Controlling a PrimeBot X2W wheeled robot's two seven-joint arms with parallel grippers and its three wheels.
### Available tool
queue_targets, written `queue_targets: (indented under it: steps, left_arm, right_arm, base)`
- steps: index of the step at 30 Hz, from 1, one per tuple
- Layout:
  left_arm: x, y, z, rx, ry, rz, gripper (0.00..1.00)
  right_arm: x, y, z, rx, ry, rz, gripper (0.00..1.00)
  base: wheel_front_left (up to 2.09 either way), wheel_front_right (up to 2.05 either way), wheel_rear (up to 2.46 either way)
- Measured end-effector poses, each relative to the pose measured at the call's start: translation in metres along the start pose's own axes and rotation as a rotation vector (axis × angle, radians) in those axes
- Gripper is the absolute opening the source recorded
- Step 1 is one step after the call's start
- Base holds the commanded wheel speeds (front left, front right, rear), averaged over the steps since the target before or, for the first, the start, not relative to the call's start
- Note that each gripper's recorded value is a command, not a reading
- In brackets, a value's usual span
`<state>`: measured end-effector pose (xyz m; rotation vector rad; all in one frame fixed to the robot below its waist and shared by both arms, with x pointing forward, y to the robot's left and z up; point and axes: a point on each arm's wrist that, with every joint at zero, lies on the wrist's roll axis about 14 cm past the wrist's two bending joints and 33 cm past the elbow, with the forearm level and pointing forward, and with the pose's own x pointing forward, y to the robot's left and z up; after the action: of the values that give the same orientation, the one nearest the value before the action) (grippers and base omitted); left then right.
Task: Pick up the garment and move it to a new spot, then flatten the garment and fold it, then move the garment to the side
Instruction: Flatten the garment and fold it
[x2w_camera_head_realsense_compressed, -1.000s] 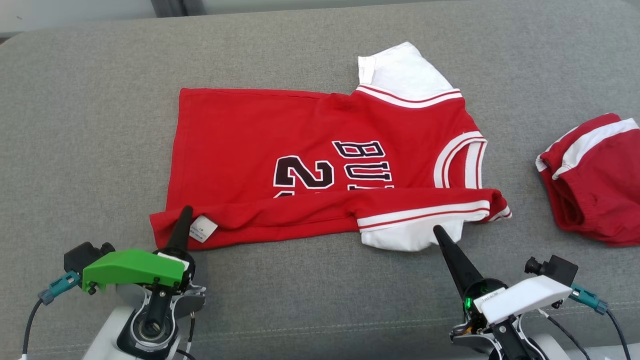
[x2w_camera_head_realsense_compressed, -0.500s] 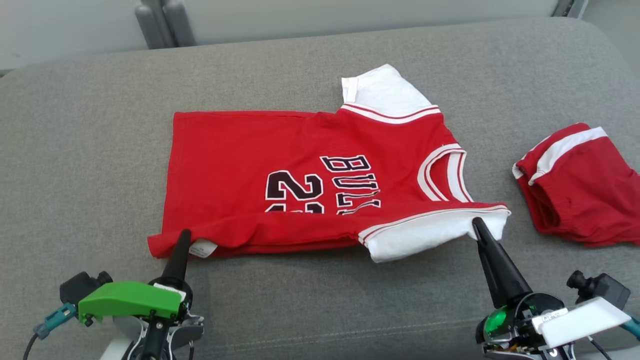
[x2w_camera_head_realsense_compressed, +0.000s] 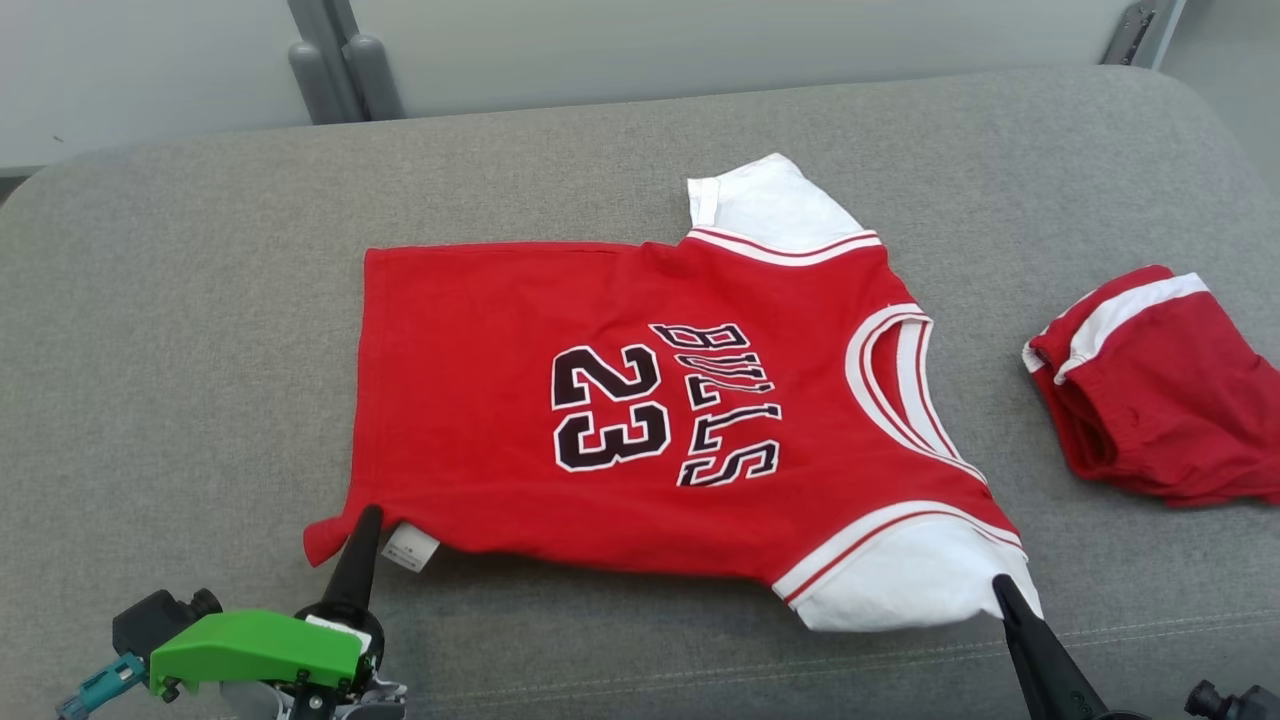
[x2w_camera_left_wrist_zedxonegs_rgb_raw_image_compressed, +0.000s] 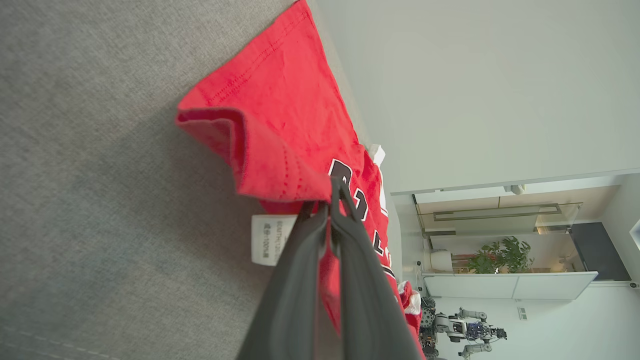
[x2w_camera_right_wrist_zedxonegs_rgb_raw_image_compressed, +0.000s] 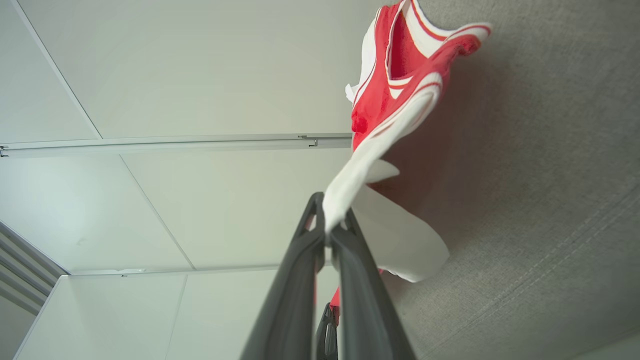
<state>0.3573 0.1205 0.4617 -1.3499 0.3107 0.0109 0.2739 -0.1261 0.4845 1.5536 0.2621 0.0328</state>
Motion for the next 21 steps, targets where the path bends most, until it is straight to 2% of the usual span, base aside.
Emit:
queue_targets:
  steps: [6, 12, 15, 21]
  left_arm:
    - [-0.005, -0.006, 0.003, 0.012, -0.006, -0.011, 0.0]
    - [-0.014, 0.008, -0.004, -0.01, 0.004, 0.041, 0.0]
    - [-0.013, 0.009, -0.004, -0.016, 0.004, 0.044, 0.02]
    - [-0.008, 0.008, 0.002, 0.046, 0.026, 0.042, 0.02]
  right_arm:
    - [0.0, -0.007, -0.007, 0.002, 0.026, -0.031, 0.0]
    - [0.004, -0.005, -0.012, 0.004, 0.046, -0.031, 0.0]
    - [0.006, -0.01, -0.014, 0.009, 0.049, -0.066, 0.0]
    - [0.024, -0.013, -0.022, 0.024, 0.075, -0.102, 0.0]
  base:
    - [0.0, 0.0, 0.0]
    - [0.0, 0.0, 0.0]
    - [0.0, 0.0, 0.0]
    - [0.0, 0.0, 0.0]
